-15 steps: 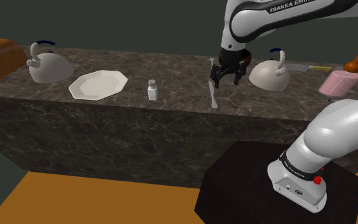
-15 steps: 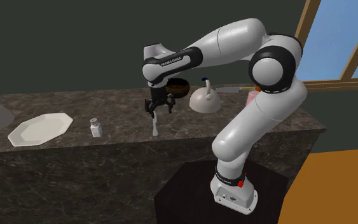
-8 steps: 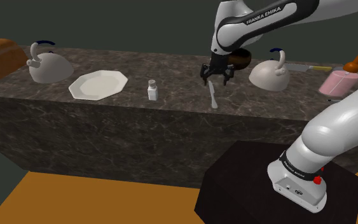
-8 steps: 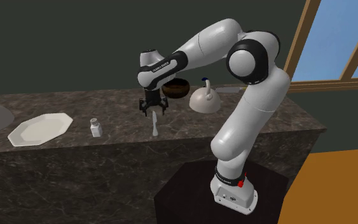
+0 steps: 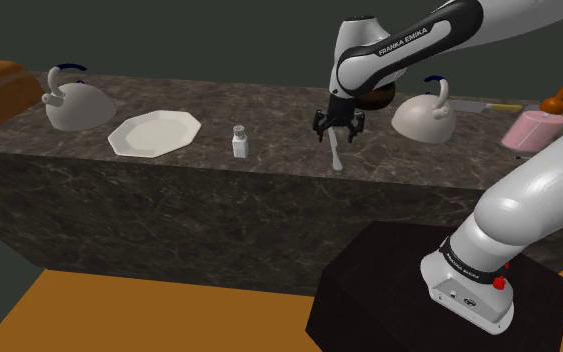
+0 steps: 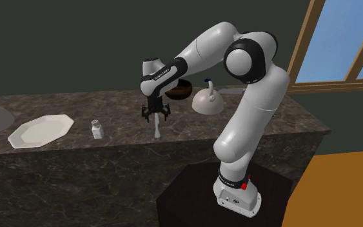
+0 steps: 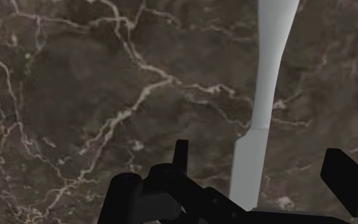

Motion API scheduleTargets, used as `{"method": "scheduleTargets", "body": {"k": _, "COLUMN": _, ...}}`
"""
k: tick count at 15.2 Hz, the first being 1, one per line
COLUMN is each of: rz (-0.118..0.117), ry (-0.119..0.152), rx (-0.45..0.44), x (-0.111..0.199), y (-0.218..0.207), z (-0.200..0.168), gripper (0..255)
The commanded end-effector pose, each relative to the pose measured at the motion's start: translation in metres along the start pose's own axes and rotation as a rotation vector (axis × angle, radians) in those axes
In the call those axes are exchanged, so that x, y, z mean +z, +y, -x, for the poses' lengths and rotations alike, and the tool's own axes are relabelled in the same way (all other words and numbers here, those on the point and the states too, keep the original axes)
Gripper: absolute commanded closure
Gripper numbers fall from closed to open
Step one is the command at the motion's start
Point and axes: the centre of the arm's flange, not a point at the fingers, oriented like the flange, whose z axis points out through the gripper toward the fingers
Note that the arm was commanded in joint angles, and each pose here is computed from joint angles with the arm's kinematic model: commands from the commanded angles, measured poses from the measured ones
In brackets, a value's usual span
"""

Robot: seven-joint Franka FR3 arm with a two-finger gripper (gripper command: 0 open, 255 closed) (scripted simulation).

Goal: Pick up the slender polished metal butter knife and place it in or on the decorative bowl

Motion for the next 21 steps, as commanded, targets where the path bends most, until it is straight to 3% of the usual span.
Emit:
{"method": "scheduleTargets", "body": {"k": 1, "rz": 0.0, "ry": 0.0, "rx": 0.0, "x": 0.002, "y": 0.0, "z": 0.0, "gripper": 0}}
{"method": "scheduleTargets", "body": {"k": 6, "rz": 0.0, "ry": 0.0, "rx": 0.0, "x": 0.002, "y": 0.0, "z": 0.0, "gripper": 0}}
{"method": "scheduleTargets", "body": {"k": 7, "rz": 0.0, "ry": 0.0, "rx": 0.0, "x": 0.002, "y": 0.0, "z": 0.0, "gripper": 255}}
{"method": "scheduleTargets", "body": {"k": 16, "rz": 0.0, "ry": 0.0, "rx": 0.0, "x": 0.002, "y": 0.0, "z": 0.0, "gripper": 255}}
{"method": "scheduleTargets", "body": {"k": 21, "rz": 0.0, "ry": 0.0, "rx": 0.0, "x": -0.024, "y": 0.001, "z": 0.0, "gripper": 255}}
